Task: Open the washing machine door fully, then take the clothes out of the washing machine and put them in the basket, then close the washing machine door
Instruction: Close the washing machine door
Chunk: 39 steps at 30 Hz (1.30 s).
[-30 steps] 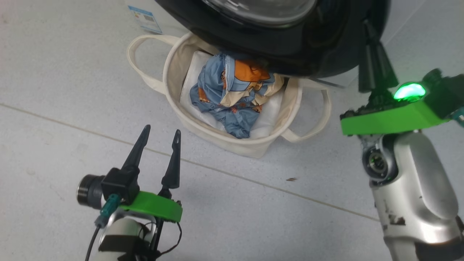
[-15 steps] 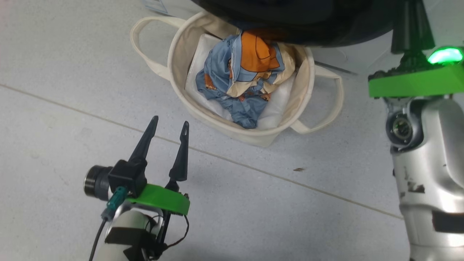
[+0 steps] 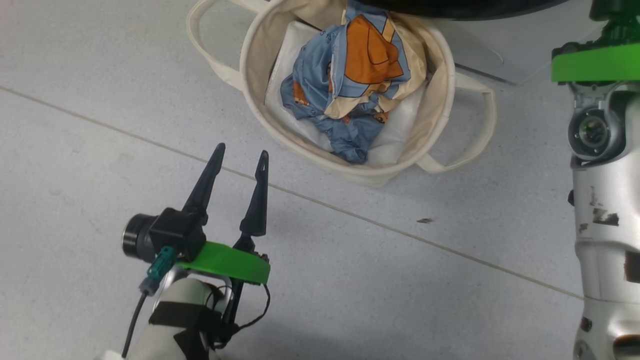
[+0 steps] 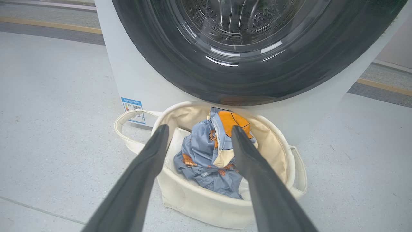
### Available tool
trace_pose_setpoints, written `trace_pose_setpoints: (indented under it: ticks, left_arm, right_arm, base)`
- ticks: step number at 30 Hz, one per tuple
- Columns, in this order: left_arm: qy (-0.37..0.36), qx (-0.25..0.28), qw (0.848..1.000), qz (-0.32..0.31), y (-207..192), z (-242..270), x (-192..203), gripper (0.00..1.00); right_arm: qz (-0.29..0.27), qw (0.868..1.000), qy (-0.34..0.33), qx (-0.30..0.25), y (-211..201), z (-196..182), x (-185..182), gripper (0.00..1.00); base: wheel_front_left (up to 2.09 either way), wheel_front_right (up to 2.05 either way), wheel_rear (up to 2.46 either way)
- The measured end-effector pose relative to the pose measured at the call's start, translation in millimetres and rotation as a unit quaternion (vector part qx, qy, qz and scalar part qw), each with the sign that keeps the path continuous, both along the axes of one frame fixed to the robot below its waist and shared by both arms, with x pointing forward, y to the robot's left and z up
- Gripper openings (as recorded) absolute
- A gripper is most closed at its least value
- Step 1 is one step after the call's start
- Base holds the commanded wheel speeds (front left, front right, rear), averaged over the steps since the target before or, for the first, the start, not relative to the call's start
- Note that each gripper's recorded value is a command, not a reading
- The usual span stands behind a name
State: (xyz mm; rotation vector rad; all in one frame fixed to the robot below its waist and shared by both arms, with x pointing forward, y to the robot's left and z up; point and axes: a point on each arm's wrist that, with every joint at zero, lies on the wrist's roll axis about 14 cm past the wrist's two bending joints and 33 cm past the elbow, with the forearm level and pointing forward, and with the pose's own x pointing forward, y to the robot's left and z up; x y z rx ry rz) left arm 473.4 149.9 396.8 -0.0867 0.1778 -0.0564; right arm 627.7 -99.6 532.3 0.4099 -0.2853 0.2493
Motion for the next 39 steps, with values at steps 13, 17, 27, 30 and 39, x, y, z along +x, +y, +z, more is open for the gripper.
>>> trace_pose_setpoints:
  ticks: [13,17,27,30,39]
  left_arm:
    - [0.001,-0.007,1.0,0.001,-0.4,-0.6,0.0,1.0]
    - [-0.007,-0.009,1.0,-0.002,-2.8,6.8,-0.1,1.0]
    - [-0.025,-0.014,0.999,-0.013,-8.8,28.2,-6.8,1.0]
    - [-0.03,-0.016,0.999,-0.015,-9.8,35.6,-13.6,1.0]
    - [-0.035,-0.029,0.999,-0.02,-11.0,48.7,-39.7,1.0]
  right_arm:
    - [0.002,0.999,0.018,0.041,-1.3,-8.4,6.4,0.0]
    - [0.003,0.999,0.013,0.039,-1.8,1.1,2.4,0.0]
    - [0.04,0.999,0.023,-0.005,16.7,3.5,-43.4,0.0]
    - [0.047,0.999,0.022,-0.011,18.1,7.8,-64.1,0.0]
    - [0.082,0.995,0.038,-0.044,31.2,5.2,-140.0,0.0]
  base:
    - [0.0,0.0,0.0]
    - [0.0,0.0,0.0]
    - [0.0,0.0,0.0]
    - [0.0,0.0,0.0]
    - [0.0,0.0,0.0]
